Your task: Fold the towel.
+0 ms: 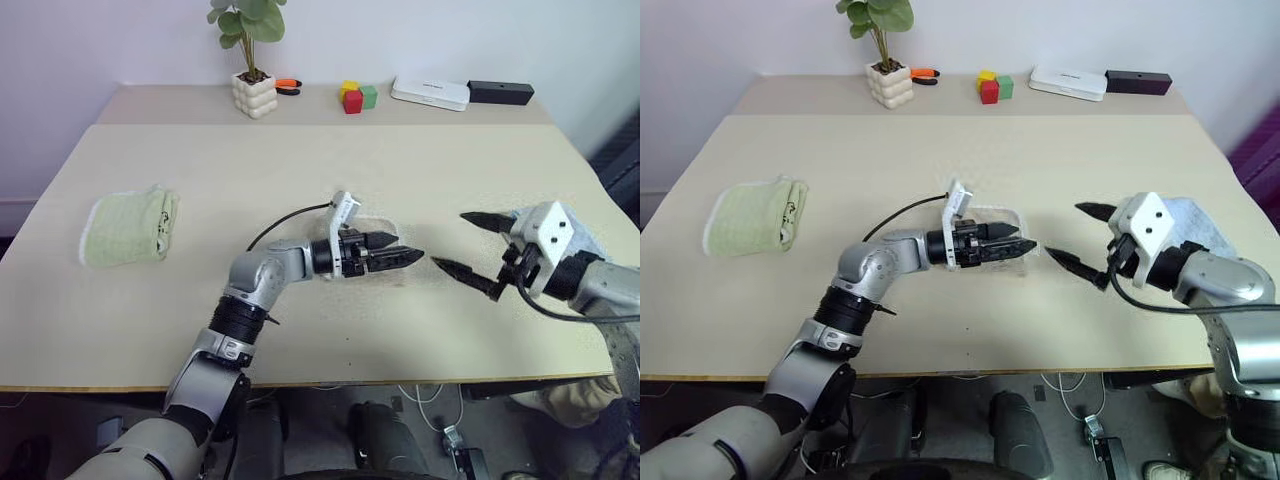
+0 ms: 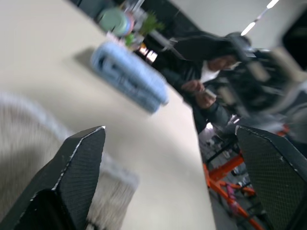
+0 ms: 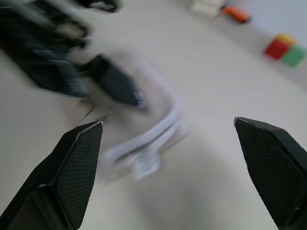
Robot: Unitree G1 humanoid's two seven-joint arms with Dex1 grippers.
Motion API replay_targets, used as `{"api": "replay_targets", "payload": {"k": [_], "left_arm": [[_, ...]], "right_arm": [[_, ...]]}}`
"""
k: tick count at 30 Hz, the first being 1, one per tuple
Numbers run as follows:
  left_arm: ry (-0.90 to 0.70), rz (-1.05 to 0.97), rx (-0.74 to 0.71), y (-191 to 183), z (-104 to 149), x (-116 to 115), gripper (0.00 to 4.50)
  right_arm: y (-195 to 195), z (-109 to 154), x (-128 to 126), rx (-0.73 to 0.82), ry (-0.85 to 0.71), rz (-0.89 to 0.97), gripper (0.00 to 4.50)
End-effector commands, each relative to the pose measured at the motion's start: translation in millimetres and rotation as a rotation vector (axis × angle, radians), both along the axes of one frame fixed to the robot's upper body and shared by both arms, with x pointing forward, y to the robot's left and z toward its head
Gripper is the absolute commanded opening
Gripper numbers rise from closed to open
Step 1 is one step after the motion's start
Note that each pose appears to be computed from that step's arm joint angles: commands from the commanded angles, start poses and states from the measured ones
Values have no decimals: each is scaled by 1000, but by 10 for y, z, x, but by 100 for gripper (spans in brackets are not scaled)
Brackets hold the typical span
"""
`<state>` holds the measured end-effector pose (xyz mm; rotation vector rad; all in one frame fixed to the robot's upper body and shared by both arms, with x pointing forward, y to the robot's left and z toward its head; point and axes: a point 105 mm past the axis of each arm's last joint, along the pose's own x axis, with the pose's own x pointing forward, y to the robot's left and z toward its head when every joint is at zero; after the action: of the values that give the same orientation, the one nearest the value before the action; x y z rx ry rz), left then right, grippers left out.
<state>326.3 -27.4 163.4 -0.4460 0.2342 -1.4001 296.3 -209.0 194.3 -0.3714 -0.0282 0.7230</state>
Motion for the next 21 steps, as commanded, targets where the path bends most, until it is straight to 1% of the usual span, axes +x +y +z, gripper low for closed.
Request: {"api": "replay_targets", "payload": {"k": [1,2,3,5,6,7,8,9,12,14,15,18,19,21], "left_arm": [[-46,49,-116,196,351,89,396],[-52,69,-148,253,412,122,363],[-44,89,-185,317,471,158,312],[-71,177,-206,441,510,274,216],[-76,225,-190,484,483,335,159],[-57,262,-162,514,413,388,116],[-32,279,-135,527,339,413,55],[-13,305,-116,546,273,440,3],[10,383,-93,592,150,516,0],[11,441,-87,622,116,583,0],[9,463,-87,628,114,612,0],[-9,515,-55,625,58,691,0],[-17,532,-30,616,14,717,0],[-27,571,6,588,-70,760,0]], "right_arm": [[95,161,170,121,-63,-44,450],[151,170,210,152,-61,-41,450],[236,157,234,163,-59,-27,424],[406,109,284,172,-53,-7,360],[478,89,300,158,-60,0,312],[553,67,310,149,-63,14,267],[602,49,324,145,-65,20,207],[644,37,355,154,-68,15,157],[757,27,452,190,-82,-7,4],[776,-27,570,184,-86,-73,4],[733,-72,666,149,-106,-150,4],[553,-239,908,159,-80,-381,4],[557,-272,937,173,-77,-411,4],[696,-348,919,145,-98,-409,4]]}}
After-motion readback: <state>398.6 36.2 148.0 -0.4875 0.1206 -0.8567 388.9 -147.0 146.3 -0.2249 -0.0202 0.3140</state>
